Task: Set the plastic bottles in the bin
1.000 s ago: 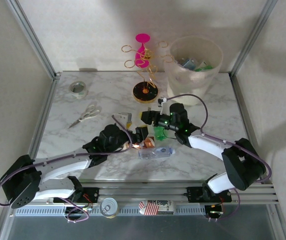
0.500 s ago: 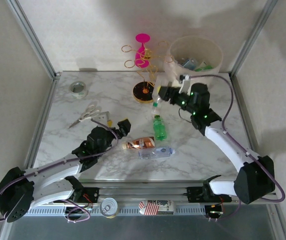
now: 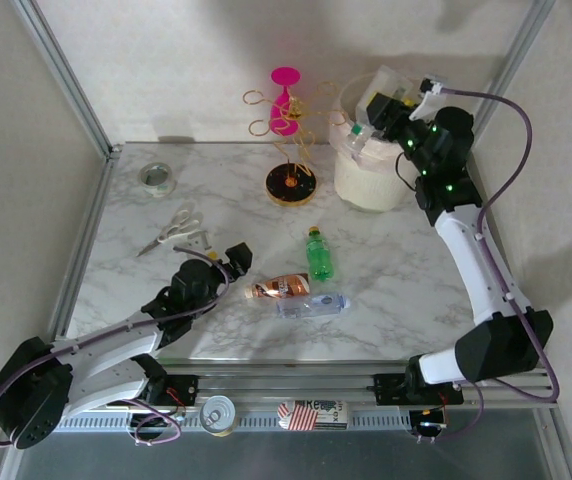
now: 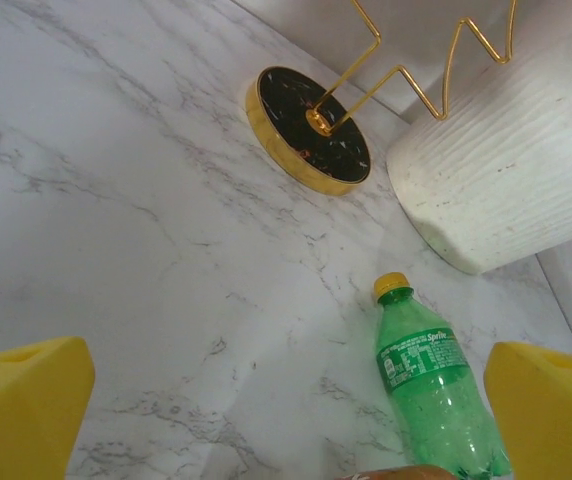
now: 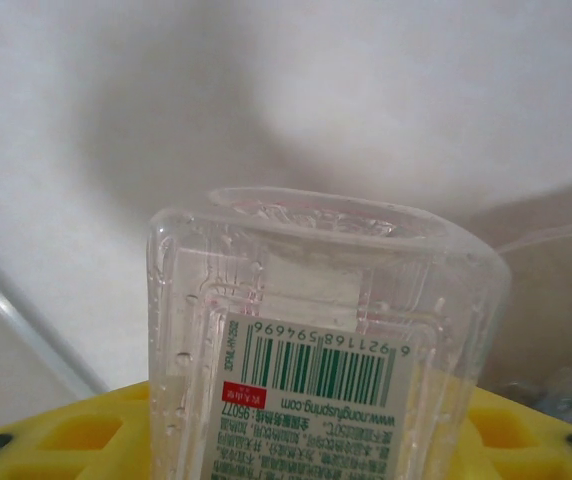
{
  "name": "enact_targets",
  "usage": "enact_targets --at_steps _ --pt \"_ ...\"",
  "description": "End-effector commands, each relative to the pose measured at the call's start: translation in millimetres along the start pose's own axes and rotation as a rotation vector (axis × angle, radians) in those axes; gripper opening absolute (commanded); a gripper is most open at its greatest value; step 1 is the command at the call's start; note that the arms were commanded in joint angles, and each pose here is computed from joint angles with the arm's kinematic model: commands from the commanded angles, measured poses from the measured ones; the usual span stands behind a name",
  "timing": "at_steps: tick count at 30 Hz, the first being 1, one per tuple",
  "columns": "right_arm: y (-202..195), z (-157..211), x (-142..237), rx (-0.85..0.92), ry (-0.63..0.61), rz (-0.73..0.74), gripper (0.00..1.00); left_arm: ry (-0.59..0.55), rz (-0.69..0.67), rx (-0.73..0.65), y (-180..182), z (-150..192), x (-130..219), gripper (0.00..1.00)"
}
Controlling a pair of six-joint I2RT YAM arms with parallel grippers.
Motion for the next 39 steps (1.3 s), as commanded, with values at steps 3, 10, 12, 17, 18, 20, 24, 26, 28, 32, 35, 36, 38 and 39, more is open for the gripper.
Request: enact_targets --at_steps 3,10,12,17,18,20,24,26,28,32,35,36,38,39 --pt "-37 -7 -24 -0.019 -0.084 0.146 0.47 -0.011 -0.011 0.044 13 2 6 1.00" --pt "-58 11 -62 -0.042 -0.012 0.123 0.47 -0.011 -0.019 0.066 20 4 10 0.99" --pt "-62 18 -71 -0.055 0.022 0.119 0.47 -0.013 -0.021 0.062 20 4 10 1.00" --pt "-68 42 -92 -0.112 0.119 0.062 0.53 -0.022 -0.021 0.066 20 3 9 1.00" --pt "-69 45 -96 -0.119 0.135 0.059 0.57 -0.020 -0.019 0.066 20 3 9 1.00" --pt "-72 50 -102 -0.122 0.161 0.063 0.66 -0.017 -0.018 0.067 19 2 8 0.99" --pt "-75 51 -103 -0.109 0.164 0.100 0.75 -0.016 -0.020 0.067 19 2 9 1.00" --pt "-75 46 -98 -0.093 0.146 0.115 0.79 -0.017 -0.023 0.070 20 2 9 1.00" --pt "-73 40 -92 -0.071 0.124 0.129 0.82 -0.018 -0.026 0.072 20 2 10 1.00" --pt "-66 27 -73 -0.024 0.085 0.156 0.85 -0.026 -0.029 0.072 21 2 10 1.00" --pt "-60 18 -53 0.003 0.050 0.168 0.86 -0.032 -0.028 0.075 19 0 9 1.00" --pt "-58 17 -47 0.007 0.042 0.169 0.87 -0.032 -0.027 0.078 18 0 9 1.00" --pt "-52 16 -34 0.016 0.026 0.156 0.87 -0.034 -0.025 0.084 17 -1 8 1.00" --pt "-49 16 -28 0.017 0.023 0.148 0.87 -0.033 -0.023 0.085 16 -1 7 1.00"
Point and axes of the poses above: each hand's point on the last joint's axis, 136 mm out from that joint toward the fingers, its own x axis back along the fingers, its own y axis along the line the jaws close on, z = x × y, the point moved 10 cm from there along x, back along the fingers, and after that the axes turned 13 degrees about x, right-handed, at the moved point
